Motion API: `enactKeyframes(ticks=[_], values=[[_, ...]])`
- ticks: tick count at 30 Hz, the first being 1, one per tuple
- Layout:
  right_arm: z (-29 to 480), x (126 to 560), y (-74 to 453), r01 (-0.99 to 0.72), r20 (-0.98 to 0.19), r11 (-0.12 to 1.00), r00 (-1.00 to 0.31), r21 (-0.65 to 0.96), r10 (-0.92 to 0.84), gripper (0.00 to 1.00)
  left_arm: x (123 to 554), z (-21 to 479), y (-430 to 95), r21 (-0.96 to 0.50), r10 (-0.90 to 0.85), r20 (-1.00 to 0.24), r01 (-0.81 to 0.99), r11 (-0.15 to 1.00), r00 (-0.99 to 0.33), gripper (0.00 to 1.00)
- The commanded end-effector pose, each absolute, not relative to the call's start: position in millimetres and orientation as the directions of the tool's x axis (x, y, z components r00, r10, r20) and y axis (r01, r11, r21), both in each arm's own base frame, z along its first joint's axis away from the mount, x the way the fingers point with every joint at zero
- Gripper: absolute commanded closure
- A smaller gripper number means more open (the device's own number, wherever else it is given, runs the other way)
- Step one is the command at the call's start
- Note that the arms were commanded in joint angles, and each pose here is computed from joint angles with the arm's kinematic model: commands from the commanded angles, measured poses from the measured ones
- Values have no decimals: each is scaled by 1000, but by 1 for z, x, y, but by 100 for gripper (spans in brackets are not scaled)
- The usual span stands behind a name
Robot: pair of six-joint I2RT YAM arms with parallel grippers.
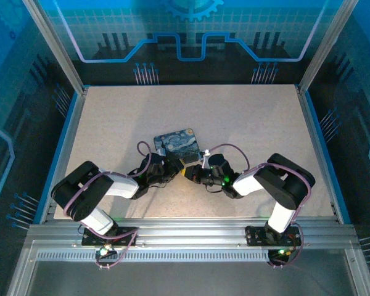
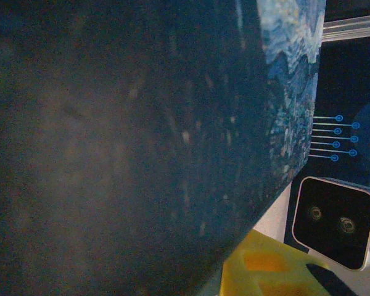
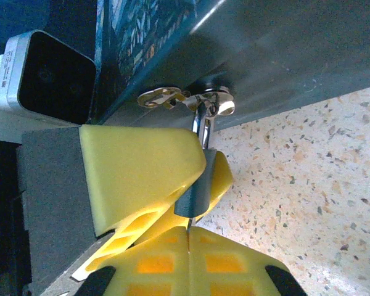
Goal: Unlock a padlock with a key
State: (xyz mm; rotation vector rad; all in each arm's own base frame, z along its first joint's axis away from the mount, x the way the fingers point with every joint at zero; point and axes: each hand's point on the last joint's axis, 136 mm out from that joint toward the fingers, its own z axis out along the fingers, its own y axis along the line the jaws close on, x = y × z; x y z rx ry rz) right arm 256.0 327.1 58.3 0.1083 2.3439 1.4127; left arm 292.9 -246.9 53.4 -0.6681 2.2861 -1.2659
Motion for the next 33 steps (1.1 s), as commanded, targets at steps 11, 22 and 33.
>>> enactKeyframes(ticks=[11, 22, 33], values=[[51, 247, 312, -156, -315, 521, -920, 839, 232, 76, 283, 43, -249, -846, -585, -83, -253, 469, -807, 98], [66, 242, 284, -400, -563, 692, -826, 600, 10, 55, 284, 46, -250, -844, -579, -83, -251, 473, -811, 97], [133, 239, 265, -768, -844, 640, -319, -37, -432, 39, 283, 51, -254, -849, -575, -63, -259, 460, -816, 96]])
